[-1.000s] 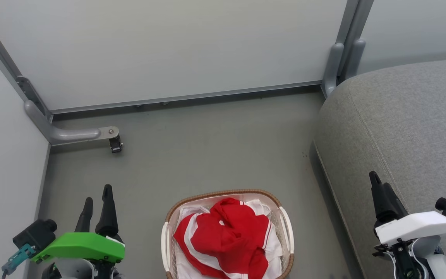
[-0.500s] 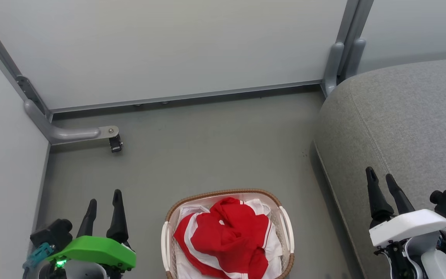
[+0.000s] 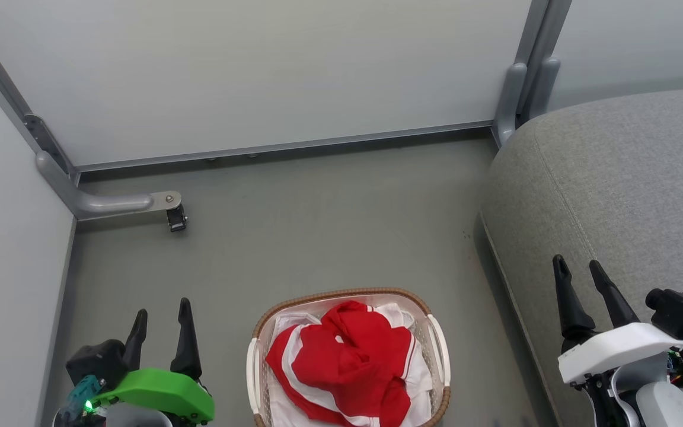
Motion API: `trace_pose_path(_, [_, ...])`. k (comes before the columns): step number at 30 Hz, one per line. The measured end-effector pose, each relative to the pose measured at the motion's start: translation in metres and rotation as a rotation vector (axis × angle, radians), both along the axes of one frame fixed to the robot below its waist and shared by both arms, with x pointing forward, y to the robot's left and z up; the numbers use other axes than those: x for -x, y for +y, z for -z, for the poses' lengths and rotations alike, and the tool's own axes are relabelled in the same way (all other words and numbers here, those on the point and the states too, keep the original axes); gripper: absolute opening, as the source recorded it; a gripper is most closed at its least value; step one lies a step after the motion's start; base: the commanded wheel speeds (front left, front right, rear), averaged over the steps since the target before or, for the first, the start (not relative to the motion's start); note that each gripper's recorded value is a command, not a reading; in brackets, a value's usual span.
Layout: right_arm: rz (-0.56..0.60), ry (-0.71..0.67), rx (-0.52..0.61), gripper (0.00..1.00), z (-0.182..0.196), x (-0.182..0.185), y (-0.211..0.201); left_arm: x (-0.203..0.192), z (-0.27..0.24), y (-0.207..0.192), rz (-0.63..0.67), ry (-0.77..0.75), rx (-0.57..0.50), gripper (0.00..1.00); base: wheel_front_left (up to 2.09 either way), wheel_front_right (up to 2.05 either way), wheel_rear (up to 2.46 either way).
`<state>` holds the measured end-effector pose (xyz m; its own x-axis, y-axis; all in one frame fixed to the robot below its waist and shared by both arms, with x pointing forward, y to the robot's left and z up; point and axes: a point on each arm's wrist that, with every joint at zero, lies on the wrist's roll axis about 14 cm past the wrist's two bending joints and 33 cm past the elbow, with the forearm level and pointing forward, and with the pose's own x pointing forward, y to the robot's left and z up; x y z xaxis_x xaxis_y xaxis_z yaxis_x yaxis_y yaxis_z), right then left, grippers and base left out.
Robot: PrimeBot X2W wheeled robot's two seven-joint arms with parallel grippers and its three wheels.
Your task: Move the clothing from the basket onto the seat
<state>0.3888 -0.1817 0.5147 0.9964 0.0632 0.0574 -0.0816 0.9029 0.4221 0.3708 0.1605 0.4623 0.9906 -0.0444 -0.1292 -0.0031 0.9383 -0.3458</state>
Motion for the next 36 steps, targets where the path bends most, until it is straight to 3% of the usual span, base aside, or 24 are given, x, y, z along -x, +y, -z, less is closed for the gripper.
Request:
trace_pose_path(27, [-0.019,-0.039,0.248,1.0,0.002,0.009,0.003,0.02,0.007,0.012,-0.028,-0.019,-0.226,1.0,0.0,0.0,0.0])
trace_pose_path(36, [-0.032,-0.052,0.318,1.0,0.003,0.009,0.006,0.021,0.011,0.001,0.026,-0.03,-0.294,1.0,0.0,0.0,0.0])
